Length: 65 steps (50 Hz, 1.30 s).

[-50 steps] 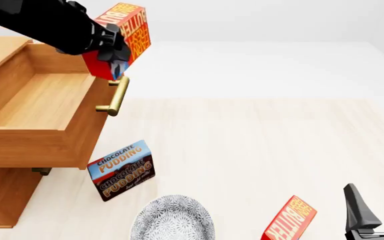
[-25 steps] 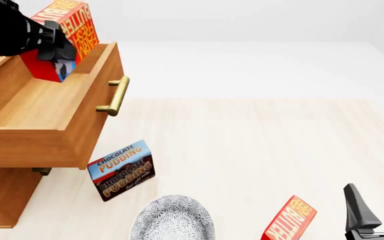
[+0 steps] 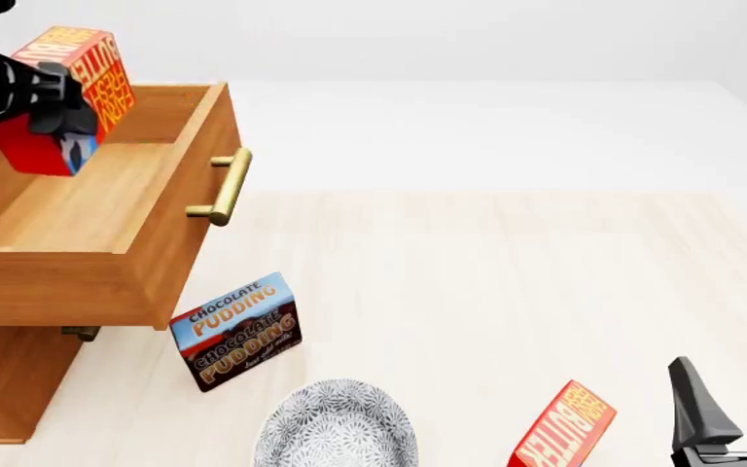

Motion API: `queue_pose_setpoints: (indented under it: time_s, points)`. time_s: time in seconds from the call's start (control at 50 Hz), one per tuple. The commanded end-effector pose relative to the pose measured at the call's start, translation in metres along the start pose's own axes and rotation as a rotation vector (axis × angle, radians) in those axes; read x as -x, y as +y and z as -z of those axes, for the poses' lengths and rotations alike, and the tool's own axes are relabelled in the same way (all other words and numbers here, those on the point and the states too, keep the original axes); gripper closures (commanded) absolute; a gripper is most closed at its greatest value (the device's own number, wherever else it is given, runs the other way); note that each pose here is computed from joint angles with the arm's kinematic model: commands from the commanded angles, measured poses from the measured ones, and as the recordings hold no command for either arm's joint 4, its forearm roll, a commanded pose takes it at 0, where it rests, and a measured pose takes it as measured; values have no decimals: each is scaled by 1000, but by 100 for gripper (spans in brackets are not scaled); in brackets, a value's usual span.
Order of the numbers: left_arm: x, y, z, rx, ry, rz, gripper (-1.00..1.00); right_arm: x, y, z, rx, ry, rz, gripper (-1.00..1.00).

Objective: Put the butter at the front in the top drawer of the cabinet and close it.

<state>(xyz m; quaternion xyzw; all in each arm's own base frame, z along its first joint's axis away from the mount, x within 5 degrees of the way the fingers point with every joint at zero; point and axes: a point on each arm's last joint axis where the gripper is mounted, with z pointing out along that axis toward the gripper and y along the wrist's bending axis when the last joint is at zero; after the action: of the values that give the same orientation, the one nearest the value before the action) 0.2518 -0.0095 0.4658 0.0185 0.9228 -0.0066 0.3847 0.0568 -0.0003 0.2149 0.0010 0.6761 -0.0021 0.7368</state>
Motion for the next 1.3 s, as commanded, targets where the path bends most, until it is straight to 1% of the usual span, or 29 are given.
queue_pose_setpoints:
  time_s: [0.02,0.14,0.3,0.5,0.7,0.84,0.9,1.06,1.3]
  points:
    - [1,10,-18,26,7,21,100,0,0,0,0,0,0,-100]
    - [-2,13,-36,32,24,47,100,0,0,0,0,0,0,-100]
    - [-7,23,-50,55,34,68,100,0,0,0,0,-1,0,-100]
    - [-13,26,-64,64,33,103,100,0,0,0,0,0,0,-100]
    - [-15,29,-77,69,40,117,100,-1,0,0,0,0,0,-100]
    - [-21,34,-96,79,54,134,100,-1,0,0,0,0,0,-100]
    - [-23,39,-100,88,56,137,100,-1,0,0,0,0,0,-100]
    - [-25,42,-104,94,53,140,100,0,0,0,0,-1,1,-100]
    - [-30,41,-114,91,67,149,100,0,0,0,0,0,0,-100]
